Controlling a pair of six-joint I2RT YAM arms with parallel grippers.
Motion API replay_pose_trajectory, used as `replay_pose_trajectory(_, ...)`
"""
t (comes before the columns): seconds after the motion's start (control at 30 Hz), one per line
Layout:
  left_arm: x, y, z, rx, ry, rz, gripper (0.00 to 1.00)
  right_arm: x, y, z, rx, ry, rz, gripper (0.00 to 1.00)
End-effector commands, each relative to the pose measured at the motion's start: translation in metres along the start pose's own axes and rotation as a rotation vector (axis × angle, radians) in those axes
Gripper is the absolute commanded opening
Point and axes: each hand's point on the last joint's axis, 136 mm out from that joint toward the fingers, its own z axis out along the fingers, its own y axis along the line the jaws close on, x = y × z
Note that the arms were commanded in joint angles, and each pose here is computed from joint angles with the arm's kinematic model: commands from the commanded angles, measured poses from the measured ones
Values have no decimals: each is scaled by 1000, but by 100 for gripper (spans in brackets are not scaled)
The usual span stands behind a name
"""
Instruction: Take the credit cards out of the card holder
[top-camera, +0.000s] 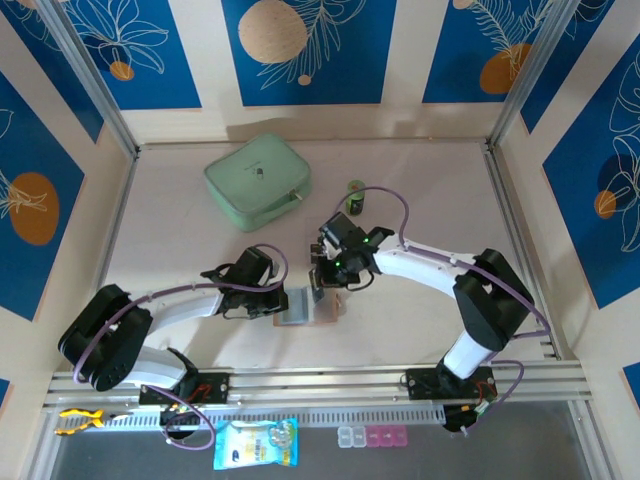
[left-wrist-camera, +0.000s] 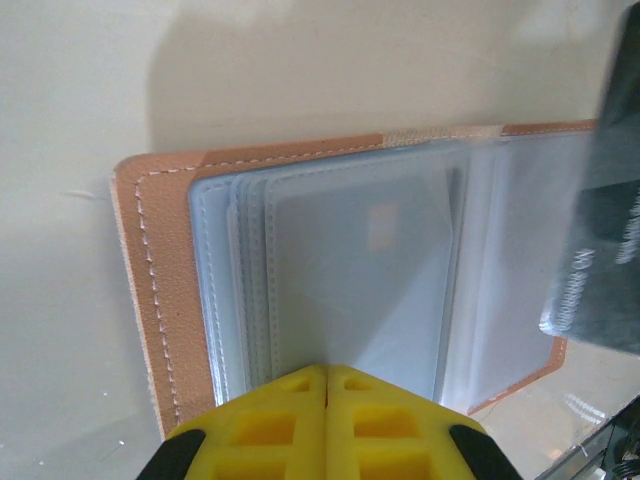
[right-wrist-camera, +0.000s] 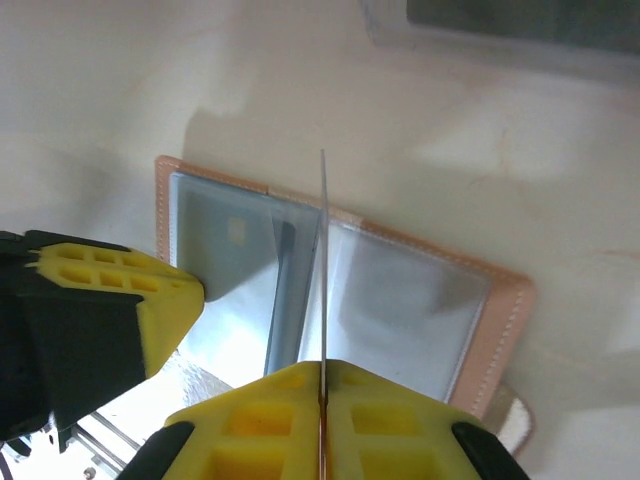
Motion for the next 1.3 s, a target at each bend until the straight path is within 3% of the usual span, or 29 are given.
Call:
replay_pose_trajectory(0.0,17,21,3,-68,50,-18,5,-7,8,-25,-37,-6,-201,9)
replay_pose_trajectory(0.27,14,20,-5,-91,34,6,16,-27,-4,-50,-47,61,-563,7)
replay_pose_trajectory(0.6,8,11,-11,-75,14,17,18,-50,-21,-52,38,147,-1074,0)
replay_pose_trajectory(0.87,8,11,-13,-75,13,14,18,-78,-21,-58,26,151,-1176,0)
replay_pose_trajectory(1.27,6,10,-10,-72,9,1,17,-101,-42,-37,25,194,-1180,0)
